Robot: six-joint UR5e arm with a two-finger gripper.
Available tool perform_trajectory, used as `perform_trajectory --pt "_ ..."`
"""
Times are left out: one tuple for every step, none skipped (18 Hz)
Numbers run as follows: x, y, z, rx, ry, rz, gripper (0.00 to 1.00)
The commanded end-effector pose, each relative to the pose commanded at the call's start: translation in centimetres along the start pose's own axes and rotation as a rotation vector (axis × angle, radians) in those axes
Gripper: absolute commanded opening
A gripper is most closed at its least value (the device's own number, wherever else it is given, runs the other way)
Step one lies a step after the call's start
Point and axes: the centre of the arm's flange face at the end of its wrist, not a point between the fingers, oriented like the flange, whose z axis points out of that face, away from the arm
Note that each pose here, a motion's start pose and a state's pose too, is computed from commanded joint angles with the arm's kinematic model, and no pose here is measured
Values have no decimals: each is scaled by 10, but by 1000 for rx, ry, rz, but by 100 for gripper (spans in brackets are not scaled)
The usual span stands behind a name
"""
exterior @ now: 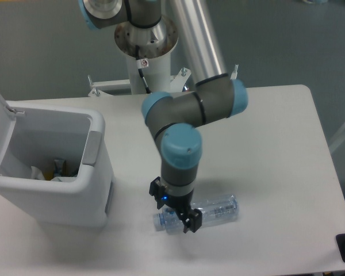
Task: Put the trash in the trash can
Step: 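Move the gripper to the clear plastic bottle and lower onto it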
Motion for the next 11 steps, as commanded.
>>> perform_trajectory --pt "0 -1 1 -1 0 0 100" --pt "0 0 4 -5 1 1 100" --pt "-1 1 7 -18 0 1 100" --pt "-1 2 12 -40 -4 6 100" --pt "1 1 18 -61 -3 15 100" --pt "2 0 23 -85 -8 22 100" --pt "2 2 29 -109 -11 24 100" --pt "1 2 34 -125 -13 26 100" --pt "3 -1 36 -127 -14 31 100" --pt "3 -4 41 -127 -13 34 100" --pt "2 -5 43 -128 -11 31 100"
